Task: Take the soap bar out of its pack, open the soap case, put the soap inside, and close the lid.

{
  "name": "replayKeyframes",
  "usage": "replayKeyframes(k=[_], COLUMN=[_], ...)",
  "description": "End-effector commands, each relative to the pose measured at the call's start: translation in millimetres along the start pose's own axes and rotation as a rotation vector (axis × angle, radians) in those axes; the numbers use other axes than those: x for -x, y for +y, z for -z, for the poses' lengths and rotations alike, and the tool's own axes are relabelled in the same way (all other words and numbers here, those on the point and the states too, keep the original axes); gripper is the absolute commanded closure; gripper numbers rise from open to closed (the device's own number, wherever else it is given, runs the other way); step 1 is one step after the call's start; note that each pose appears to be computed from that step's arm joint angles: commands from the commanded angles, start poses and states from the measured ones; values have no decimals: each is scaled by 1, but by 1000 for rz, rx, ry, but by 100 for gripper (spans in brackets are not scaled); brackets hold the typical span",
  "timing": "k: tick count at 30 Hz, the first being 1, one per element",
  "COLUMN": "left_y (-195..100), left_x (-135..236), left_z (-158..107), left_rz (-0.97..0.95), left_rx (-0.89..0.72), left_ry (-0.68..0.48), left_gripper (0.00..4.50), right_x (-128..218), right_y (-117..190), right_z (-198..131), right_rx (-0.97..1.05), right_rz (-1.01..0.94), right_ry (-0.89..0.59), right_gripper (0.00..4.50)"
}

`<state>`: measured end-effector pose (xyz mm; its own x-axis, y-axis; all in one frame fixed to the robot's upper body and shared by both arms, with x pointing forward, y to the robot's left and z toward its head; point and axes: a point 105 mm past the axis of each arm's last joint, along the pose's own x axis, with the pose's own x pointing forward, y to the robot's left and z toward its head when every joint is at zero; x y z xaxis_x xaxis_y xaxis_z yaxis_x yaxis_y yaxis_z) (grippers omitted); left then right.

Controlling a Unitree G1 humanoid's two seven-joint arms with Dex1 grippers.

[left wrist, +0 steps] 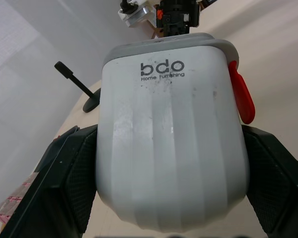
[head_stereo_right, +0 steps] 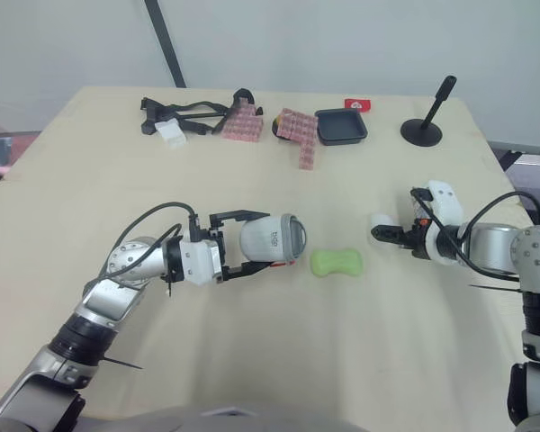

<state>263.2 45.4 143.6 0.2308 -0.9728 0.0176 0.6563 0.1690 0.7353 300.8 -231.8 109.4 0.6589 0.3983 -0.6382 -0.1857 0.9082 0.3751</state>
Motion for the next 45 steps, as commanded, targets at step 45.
replayKeyframes(k=[45], left_y=[-3], left_x=[17], left_z=[17], left_rz=[202], left_rx=[213], left_ry=[110], left_gripper=[102], right_x=[44], right_y=[92], right_z=[42], right_rx=[1136], right_rz=[-779], right_ry=[-461], right_gripper=[2])
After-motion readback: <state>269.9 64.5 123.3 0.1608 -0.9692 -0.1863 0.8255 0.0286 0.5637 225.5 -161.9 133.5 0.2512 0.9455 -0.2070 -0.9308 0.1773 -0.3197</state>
